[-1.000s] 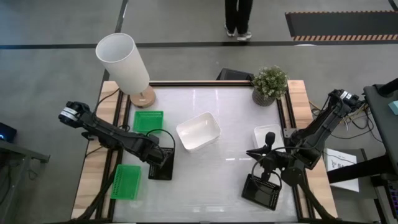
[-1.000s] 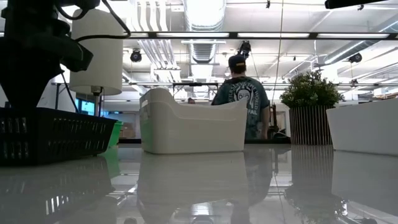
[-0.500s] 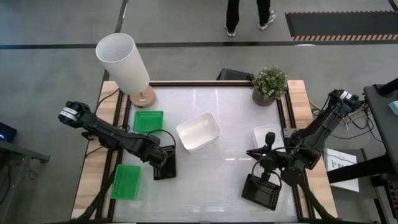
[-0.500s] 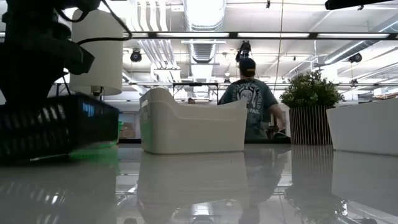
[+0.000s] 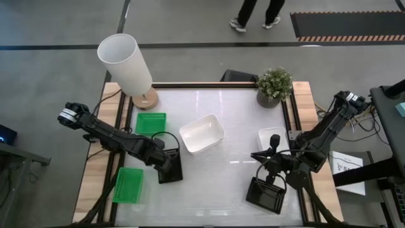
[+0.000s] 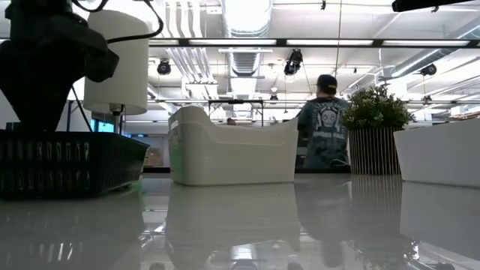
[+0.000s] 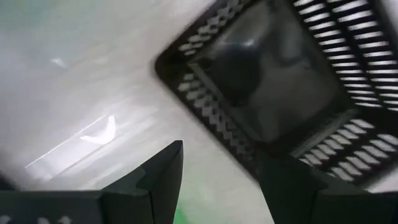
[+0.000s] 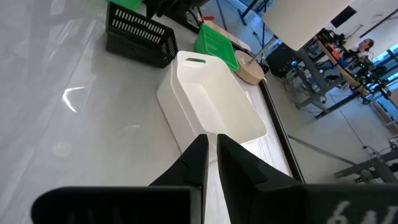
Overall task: Stack baskets by color
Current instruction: Stack the left black bin on top of the black bin
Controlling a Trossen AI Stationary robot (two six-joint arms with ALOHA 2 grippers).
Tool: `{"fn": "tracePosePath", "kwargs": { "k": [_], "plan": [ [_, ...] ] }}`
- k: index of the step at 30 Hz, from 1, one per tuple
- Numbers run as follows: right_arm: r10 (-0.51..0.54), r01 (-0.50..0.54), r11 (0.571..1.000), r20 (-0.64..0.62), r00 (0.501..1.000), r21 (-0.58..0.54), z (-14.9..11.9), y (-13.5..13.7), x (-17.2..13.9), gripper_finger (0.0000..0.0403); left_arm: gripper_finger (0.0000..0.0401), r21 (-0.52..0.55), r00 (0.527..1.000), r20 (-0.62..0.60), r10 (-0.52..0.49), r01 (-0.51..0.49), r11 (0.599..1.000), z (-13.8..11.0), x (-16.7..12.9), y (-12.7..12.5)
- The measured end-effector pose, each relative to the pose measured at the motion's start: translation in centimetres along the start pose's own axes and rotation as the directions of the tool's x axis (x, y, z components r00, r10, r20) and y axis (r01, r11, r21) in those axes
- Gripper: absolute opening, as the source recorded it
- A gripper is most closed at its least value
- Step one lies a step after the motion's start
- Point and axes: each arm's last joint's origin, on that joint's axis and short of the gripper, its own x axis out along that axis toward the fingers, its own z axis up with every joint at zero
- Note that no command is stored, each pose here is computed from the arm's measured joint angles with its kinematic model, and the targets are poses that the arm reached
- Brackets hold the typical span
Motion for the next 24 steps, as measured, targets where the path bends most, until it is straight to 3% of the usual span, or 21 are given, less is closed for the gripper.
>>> {"fn": "tracePosePath", "kwargs": {
  "k": [4, 12, 19, 24],
  "plan": [
    [0.0, 0.0, 1.0, 0.0, 1.0, 0.008, 0.0, 0.0, 0.0, 0.0027, 0.018, 0.0, 0.999, -0.008, -0.039, 0.039, 0.999, -0.1, 0.6, -0.2],
    [0.0, 0.0, 1.0, -0.004, 1.0, 0.003, -0.1, 0.0, 0.0, 0.0027, 0.018, -0.005, 1.0, -0.015, -0.005, 0.005, 1.0, -0.2, 1.8, 0.4],
    [0.0, 0.001, 1.0, -0.004, 1.0, 0.013, -0.1, 0.0, 0.0, 0.0027, 0.0179, 0.001, 0.996, 0.007, -0.083, 0.083, 0.997, -0.2, 2.5, 0.0],
    [0.0, 0.0, 1.0, -0.003, 1.0, 0.014, -0.1, 0.0, 0.0, 0.0027, 0.0173, 0.008, 0.996, 0.007, -0.085, 0.085, 0.996, -0.2, 2.9, 0.1]
  ]
}}
